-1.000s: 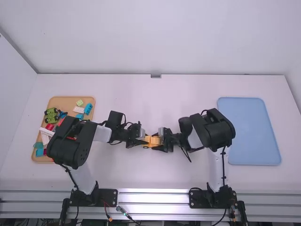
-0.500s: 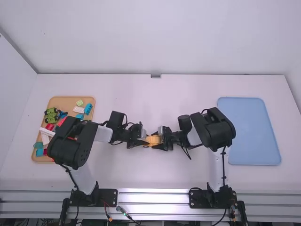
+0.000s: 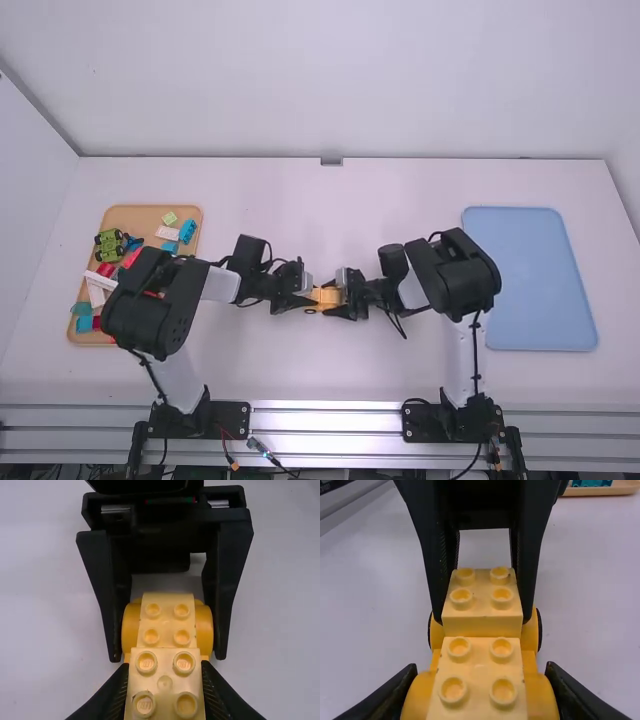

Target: Assemble lego blocks to make yellow taxi

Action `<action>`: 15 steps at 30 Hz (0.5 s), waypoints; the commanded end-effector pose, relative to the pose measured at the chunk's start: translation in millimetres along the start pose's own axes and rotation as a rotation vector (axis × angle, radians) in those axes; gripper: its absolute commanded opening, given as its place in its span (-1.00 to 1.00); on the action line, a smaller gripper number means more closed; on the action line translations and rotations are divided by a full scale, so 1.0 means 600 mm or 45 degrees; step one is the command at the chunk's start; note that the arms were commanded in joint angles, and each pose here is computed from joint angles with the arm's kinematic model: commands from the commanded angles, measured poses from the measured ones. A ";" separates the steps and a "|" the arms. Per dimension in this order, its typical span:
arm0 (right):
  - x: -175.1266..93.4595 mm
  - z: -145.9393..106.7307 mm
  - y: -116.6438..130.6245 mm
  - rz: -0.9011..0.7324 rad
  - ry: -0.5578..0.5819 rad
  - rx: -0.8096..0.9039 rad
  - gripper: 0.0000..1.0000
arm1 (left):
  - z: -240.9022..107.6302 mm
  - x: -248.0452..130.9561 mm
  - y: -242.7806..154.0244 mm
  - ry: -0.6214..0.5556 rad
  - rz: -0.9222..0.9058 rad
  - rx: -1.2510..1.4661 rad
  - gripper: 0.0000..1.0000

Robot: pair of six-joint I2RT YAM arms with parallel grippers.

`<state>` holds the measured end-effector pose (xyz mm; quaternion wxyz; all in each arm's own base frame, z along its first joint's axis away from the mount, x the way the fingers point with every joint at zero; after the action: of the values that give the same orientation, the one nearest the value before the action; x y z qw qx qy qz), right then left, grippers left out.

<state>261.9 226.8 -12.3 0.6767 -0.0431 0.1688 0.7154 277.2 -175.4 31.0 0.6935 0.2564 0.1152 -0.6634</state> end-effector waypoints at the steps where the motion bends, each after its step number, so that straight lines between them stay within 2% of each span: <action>1: 0.003 -0.013 0.002 -0.011 0.030 0.027 0.11 | -0.010 0.009 -0.006 0.060 -0.012 -0.012 -0.88; 4: 0.003 -0.012 0.002 -0.011 0.029 0.027 0.11 | -0.010 0.009 -0.007 0.059 -0.013 -0.014 -0.86; 5: 0.003 -0.012 0.002 -0.011 0.029 0.026 0.11 | -0.010 0.009 -0.007 0.059 -0.014 -0.014 -0.77; 7: 0.003 -0.013 0.002 -0.011 0.029 0.026 0.14 | -0.009 0.009 -0.007 0.052 -0.016 -0.013 -0.46; 8: 0.003 -0.013 0.002 -0.011 0.030 0.027 0.14 | -0.007 0.009 -0.008 0.041 -0.020 -0.012 -0.40; 9: 0.003 -0.013 0.002 -0.011 0.029 0.027 0.15 | -0.001 0.009 -0.010 0.006 -0.032 -0.006 -0.03; 10: 0.003 -0.013 0.002 -0.011 0.030 0.027 0.15 | 0.002 0.009 -0.010 -0.009 -0.034 -0.003 0.14; 11: 0.003 -0.013 0.002 -0.011 0.029 0.026 0.16 | 0.007 0.009 -0.008 -0.032 -0.035 0.003 0.40; 12: 0.003 -0.013 0.002 -0.011 0.030 0.027 0.16 | 0.008 0.009 -0.007 -0.036 -0.033 0.008 0.51; 13: 0.003 -0.013 0.002 -0.011 0.030 0.028 0.16 | 0.008 0.009 -0.005 -0.036 -0.024 0.019 0.75; 15: 0.003 -0.013 0.002 -0.012 0.032 0.031 0.17 | 0.006 0.006 0.002 -0.032 -0.004 0.019 0.88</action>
<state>261.4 227.3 -12.5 0.6760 -0.0432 0.1694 0.7159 278.7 -180.0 33.6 0.6926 0.2615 0.1023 -0.6644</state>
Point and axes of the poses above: each hand's point on the last joint's axis, 136 mm out from that joint toward the fingers, its own x axis out along the fingers, its own y axis along the line the jaws close on, z = x × y, the point moved 4 cm from there along -x, back along the fingers, and after that the axes turned 10 degrees about x, right-handed, at the moved point
